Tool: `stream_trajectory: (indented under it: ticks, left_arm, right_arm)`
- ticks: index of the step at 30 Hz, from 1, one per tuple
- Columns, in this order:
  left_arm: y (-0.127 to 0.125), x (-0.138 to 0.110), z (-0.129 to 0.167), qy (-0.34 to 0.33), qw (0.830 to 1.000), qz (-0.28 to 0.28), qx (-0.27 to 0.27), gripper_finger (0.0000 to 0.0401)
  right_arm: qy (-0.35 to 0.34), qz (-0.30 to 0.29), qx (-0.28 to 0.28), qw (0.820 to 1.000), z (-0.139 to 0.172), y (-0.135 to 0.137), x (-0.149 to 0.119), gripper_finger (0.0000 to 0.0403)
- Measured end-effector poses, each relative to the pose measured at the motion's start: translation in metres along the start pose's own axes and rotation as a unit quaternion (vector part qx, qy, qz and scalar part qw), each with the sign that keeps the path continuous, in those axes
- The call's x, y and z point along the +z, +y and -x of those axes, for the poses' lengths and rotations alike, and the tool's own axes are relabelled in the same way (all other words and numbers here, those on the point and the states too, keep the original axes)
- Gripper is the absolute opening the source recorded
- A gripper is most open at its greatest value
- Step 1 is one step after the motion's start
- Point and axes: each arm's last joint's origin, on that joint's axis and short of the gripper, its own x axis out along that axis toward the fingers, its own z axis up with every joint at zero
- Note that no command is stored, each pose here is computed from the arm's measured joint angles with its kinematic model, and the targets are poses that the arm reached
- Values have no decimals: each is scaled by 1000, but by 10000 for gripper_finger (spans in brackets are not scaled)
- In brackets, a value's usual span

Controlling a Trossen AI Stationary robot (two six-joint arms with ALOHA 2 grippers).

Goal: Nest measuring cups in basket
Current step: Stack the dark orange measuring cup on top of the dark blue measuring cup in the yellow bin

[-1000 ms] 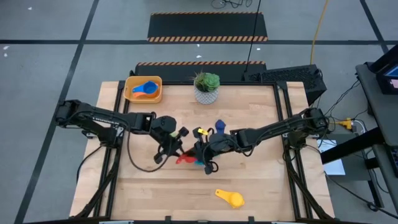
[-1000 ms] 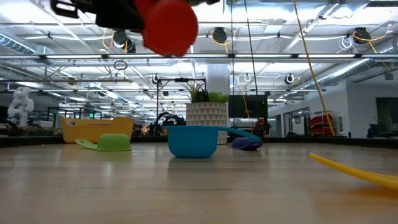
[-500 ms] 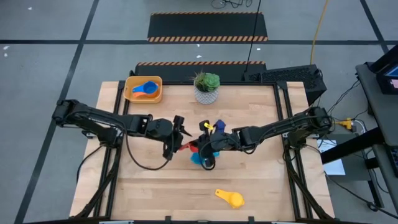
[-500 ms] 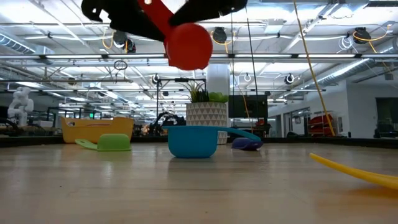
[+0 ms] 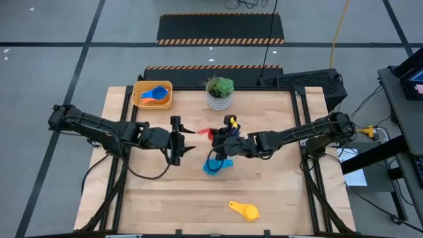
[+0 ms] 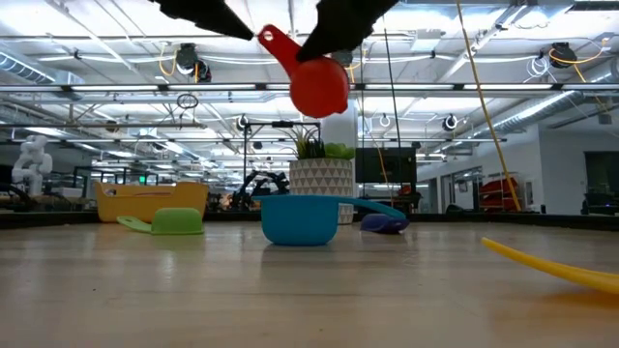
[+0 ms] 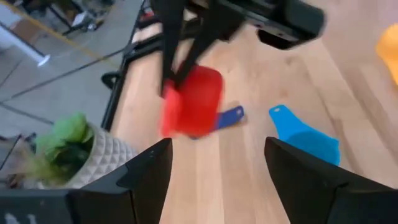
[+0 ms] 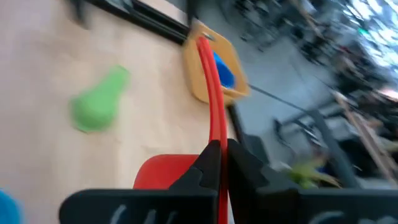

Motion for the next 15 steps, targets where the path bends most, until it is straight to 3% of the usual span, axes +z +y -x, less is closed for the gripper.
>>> stream_trajectory:
  ticks: [6,9,15]
  left_arm:
    - [2,0,7,2,998,43,47,245]
    - [5,5,9,-11,993,97,71,241]
    - [17,10,8,-35,977,182,102,225]
  right_arm:
    - [41,6,-85,996,-7,-12,-6,0]
    - [59,17,-127,990,-10,-16,-11,0]
    - [83,13,-161,983,-23,-28,-24,0]
